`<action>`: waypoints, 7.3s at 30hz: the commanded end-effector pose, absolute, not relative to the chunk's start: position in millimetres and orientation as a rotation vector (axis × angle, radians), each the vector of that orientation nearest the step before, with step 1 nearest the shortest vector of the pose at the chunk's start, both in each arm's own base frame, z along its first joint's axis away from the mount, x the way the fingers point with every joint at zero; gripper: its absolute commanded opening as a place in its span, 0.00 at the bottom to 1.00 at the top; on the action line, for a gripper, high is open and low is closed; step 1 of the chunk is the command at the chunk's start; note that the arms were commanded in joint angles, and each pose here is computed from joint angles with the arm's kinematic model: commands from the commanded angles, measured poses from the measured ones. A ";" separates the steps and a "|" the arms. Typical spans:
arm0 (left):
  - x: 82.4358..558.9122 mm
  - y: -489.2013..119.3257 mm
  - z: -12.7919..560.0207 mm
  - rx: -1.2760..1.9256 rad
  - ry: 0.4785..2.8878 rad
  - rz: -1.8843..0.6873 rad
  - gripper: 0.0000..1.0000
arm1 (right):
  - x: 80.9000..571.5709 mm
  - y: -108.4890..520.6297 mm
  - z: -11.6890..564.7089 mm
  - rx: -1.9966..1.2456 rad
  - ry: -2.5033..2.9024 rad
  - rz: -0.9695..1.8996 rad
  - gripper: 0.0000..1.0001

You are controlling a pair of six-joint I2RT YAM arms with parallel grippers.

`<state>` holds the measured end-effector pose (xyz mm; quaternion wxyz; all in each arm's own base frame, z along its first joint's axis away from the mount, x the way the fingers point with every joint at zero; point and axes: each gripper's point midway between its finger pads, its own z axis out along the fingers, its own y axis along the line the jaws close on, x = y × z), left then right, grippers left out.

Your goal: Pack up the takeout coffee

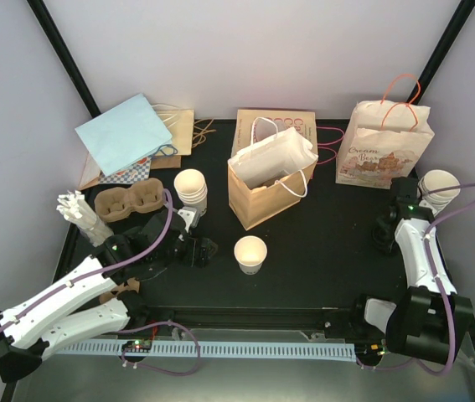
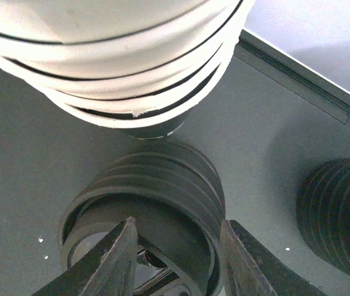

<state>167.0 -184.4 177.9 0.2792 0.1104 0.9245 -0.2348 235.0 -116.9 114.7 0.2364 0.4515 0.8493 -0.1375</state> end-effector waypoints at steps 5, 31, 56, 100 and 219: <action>167.8 -184.7 181.8 0.306 2.473 -0.637 0.94 | 232.4 -122.5 97.5 1.279 2.345 -0.338 0.39; 170.6 -189.6 188.5 0.320 2.478 -0.639 0.94 | 233.9 -124.8 110.4 1.278 2.305 -0.205 0.47; 168.3 -186.4 195.1 0.329 2.466 -0.638 0.94 | 206.5 -136.3 157.1 1.350 2.113 -0.303 0.53; 166.4 -188.6 193.1 0.330 2.485 -0.650 0.93 | 200.4 -169.6 83.5 1.676 2.059 -0.194 0.01; 169.1 -192.4 184.3 0.306 2.515 -0.647 0.93 | 206.1 -170.2 17.1 2.028 2.193 0.104 0.01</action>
